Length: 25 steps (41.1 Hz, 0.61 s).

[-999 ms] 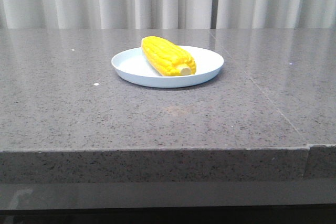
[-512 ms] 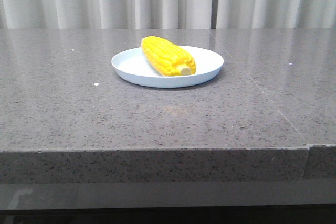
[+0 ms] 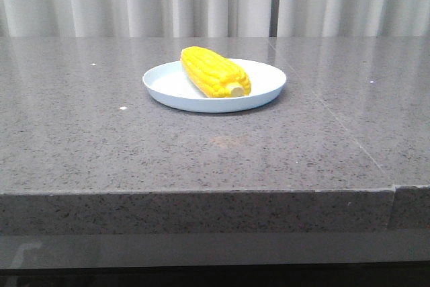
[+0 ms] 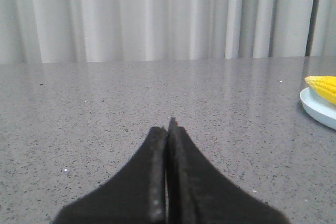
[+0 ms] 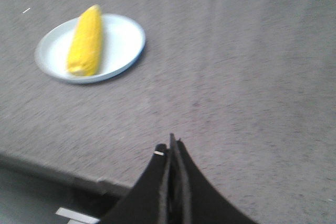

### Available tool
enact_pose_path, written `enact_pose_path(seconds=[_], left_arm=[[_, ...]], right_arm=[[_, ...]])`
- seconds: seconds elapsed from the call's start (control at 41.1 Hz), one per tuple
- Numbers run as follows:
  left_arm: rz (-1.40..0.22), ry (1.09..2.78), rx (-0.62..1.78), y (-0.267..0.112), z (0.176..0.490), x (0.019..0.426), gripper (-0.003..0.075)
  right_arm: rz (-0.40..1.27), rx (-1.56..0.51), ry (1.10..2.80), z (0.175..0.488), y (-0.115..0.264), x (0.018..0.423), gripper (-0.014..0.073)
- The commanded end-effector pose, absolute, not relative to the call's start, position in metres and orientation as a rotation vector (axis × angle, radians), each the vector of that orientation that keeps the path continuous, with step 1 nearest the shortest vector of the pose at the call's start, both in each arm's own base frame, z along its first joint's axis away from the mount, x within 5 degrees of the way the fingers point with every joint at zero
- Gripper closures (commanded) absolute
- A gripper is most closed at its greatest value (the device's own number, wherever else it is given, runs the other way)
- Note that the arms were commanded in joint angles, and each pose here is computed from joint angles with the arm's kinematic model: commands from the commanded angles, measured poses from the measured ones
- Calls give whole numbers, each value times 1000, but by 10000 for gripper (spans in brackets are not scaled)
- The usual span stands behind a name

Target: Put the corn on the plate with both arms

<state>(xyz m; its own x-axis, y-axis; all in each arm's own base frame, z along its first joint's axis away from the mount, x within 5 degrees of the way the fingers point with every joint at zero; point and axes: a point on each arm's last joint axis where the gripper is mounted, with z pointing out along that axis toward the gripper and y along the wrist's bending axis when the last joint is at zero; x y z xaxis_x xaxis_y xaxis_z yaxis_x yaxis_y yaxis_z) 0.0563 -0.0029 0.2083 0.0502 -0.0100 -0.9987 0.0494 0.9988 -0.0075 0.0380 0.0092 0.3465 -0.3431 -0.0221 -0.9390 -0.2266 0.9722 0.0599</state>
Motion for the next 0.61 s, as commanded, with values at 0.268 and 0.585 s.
enact_pose_path(seconds=[0.268, 0.585], left_arm=[[-50, 1414, 15, -2, 217, 54, 741], [-50, 1414, 15, -2, 217, 54, 740]], right_arm=[[37, 40, 1532, 268, 0, 43, 662], [38, 36, 1440, 218, 0, 54, 662]])
